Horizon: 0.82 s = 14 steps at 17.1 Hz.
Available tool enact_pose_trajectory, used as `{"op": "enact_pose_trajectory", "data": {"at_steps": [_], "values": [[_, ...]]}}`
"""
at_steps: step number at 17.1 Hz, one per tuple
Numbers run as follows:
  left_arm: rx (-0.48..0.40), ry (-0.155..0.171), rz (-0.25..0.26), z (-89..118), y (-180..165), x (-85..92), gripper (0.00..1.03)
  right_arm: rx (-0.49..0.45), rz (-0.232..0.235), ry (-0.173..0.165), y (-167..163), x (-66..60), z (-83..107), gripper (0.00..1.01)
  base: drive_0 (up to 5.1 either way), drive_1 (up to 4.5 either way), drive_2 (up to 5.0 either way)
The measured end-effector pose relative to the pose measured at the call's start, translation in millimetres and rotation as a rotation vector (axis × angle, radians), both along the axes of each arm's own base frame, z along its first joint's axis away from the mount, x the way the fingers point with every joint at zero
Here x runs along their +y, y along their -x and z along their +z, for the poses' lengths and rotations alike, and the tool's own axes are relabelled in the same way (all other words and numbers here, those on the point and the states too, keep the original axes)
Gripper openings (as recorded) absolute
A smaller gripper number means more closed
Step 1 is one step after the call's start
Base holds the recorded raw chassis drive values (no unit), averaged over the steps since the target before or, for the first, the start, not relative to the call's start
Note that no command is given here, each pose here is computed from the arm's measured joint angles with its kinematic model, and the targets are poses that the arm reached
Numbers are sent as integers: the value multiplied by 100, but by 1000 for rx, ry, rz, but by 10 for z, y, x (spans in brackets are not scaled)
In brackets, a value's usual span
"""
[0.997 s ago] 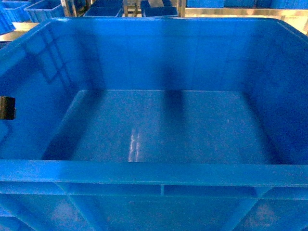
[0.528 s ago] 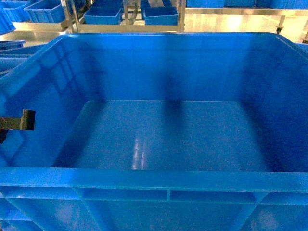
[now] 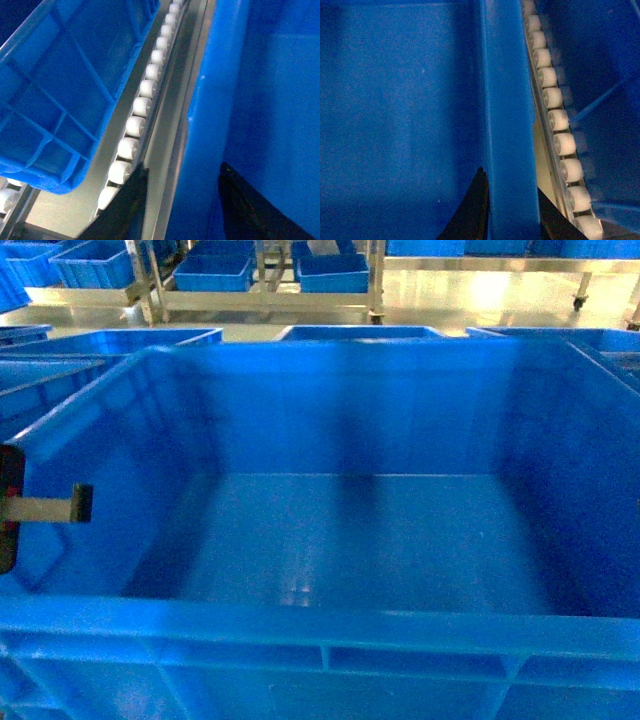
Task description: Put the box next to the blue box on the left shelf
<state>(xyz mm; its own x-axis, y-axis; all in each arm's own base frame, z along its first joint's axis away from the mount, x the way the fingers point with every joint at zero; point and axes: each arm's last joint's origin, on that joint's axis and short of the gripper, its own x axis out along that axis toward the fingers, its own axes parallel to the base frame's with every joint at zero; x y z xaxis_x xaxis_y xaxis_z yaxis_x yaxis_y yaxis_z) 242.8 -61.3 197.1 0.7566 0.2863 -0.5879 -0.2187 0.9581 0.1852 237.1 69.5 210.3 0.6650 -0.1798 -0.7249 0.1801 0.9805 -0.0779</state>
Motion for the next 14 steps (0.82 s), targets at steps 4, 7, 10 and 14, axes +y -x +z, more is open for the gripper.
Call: {"op": "enact_pose_trajectory", "data": {"at_steps": [4,7,10,14], "values": [[-73,-2,64,87,-29,58,79,-27,-42,-21,-17,9,14,10,0,0,0],[-336,36,141,468,-28,93,98,-446,-168,-1,-34,-64,515,42,0,0,0],[-654,97,116,1055,36,4,98,-839,-214,-107,165,-71,1180,82,0,0,0],[-629,14,120,1025,51,-43,98,-746,-224,-24,157,-38,957,98,0,0,0]]}}
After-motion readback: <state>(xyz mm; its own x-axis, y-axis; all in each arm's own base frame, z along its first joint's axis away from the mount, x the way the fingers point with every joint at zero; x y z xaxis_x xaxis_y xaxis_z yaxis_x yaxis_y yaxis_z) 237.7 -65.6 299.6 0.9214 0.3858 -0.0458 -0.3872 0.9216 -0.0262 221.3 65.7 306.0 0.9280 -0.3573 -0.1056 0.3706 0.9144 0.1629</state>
